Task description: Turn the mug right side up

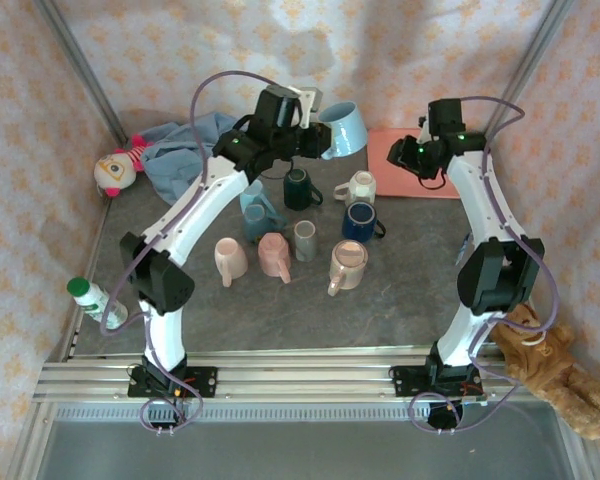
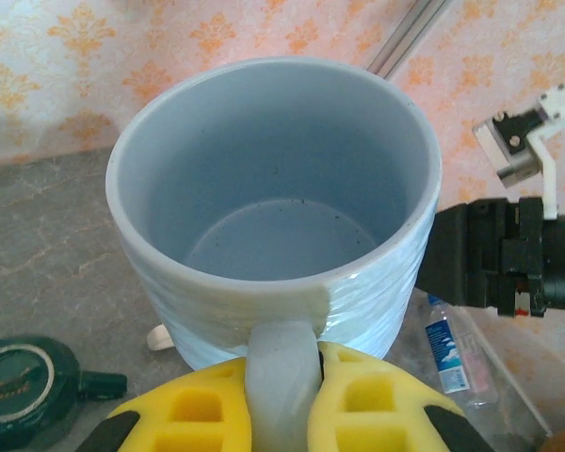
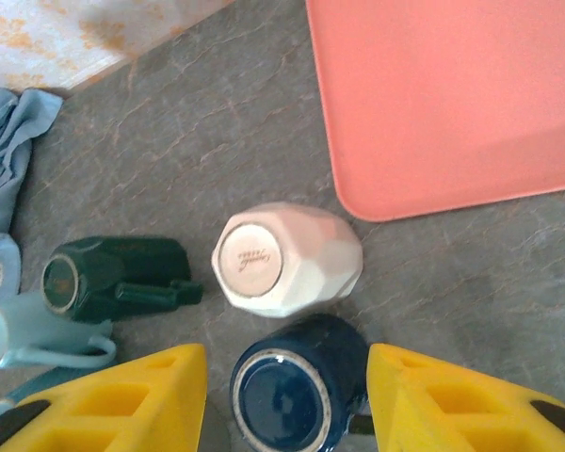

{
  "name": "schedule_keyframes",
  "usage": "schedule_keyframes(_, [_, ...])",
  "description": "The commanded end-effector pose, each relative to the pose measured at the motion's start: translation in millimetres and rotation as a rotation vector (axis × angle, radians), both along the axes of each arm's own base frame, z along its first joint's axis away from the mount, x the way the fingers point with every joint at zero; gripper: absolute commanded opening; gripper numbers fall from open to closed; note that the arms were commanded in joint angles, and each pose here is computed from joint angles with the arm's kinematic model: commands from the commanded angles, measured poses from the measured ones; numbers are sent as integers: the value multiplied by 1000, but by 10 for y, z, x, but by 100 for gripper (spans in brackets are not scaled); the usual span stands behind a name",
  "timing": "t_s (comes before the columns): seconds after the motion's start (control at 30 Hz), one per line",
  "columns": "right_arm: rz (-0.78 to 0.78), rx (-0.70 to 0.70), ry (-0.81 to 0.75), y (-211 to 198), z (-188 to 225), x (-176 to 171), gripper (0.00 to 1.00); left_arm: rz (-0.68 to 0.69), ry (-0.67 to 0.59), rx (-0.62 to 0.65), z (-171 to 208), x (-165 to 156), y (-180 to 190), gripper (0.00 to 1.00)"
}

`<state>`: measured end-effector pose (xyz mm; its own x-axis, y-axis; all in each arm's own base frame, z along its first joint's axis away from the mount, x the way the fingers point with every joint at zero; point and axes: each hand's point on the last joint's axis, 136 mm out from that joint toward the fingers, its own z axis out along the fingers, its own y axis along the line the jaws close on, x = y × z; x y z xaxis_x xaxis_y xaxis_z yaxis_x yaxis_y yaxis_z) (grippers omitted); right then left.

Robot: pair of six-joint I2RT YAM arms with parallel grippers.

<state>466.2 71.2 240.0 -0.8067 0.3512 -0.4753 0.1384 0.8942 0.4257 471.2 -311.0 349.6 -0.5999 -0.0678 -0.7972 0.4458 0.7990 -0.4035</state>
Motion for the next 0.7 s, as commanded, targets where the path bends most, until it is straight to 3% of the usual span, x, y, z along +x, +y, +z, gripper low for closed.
schedule_keyframes(0.0, [-8, -58, 23, -143, -69, 101, 46, 2, -229, -43, 701, 125, -69, 0])
schedule_keyframes(0.3, [106, -118, 76, -131, -525, 459, 42, 13, -270, -2, 710, 309, -127, 0])
schedule_keyframes(0.57, [106, -101, 155, 38, -1013, 838, 43, 18, -257, 66, 576, 335, -35, 0])
schedule_keyframes(0.67, [93, -83, 158, 126, -1142, 980, 39, 29, -248, 61, 561, 370, 25, 0])
